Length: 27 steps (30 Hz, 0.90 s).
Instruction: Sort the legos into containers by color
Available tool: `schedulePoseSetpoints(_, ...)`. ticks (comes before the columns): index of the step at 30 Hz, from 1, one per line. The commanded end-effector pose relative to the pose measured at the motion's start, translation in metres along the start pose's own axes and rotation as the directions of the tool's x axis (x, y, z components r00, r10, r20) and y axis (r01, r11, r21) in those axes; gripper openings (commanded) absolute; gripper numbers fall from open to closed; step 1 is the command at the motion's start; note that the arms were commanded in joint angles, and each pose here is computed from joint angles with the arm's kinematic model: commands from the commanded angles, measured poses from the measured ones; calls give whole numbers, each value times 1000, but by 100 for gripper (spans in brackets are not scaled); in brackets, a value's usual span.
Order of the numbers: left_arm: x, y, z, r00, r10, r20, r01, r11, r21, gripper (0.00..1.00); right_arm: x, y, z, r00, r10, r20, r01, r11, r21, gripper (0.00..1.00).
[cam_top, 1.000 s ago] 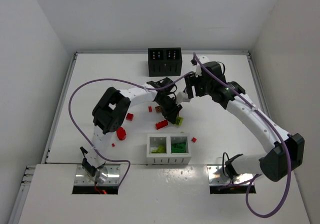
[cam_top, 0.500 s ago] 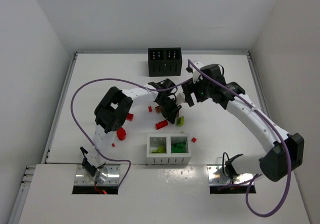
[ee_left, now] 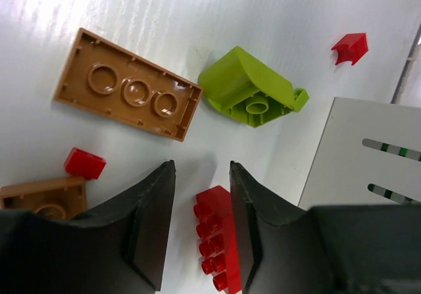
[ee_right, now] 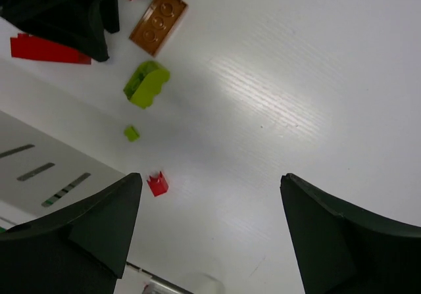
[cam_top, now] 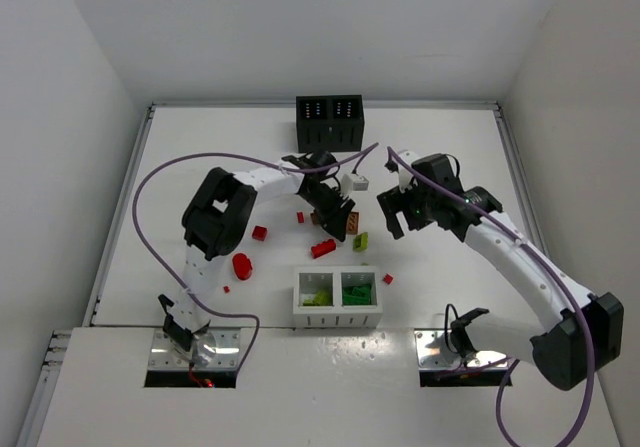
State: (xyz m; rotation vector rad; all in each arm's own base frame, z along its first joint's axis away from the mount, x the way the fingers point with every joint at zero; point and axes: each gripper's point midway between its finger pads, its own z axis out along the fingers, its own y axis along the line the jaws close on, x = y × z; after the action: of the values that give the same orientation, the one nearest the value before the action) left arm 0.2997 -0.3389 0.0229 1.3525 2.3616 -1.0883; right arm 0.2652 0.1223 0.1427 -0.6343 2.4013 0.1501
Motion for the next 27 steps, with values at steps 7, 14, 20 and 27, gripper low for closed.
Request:
schedulePoseSetpoints(7, -43, -10, -38, 987, 11, 159, -12, 1000, 5, 45, 17, 52, 12, 997, -17, -71, -6, 952, -307, 81)
schedulePoseSetpoints(14, -72, 35, -106, 924, -89, 371, 177, 961, -211, 47, 26, 77, 48, 974, 70, -214, -154, 901, -405, 76)
schedulePoseSetpoints(20, -69, 63, -159, 843, -153, 515, 353, 881, -316, 53, 23, 75, 90, 940, 178, -292, -275, 902, -334, 76)
schedulePoseSetpoints(27, -50, 72, -182, 823, -165, 544, 407, 839, -360, 59, 23, 74, 132, 908, 241, -342, -344, 895, -283, 76)
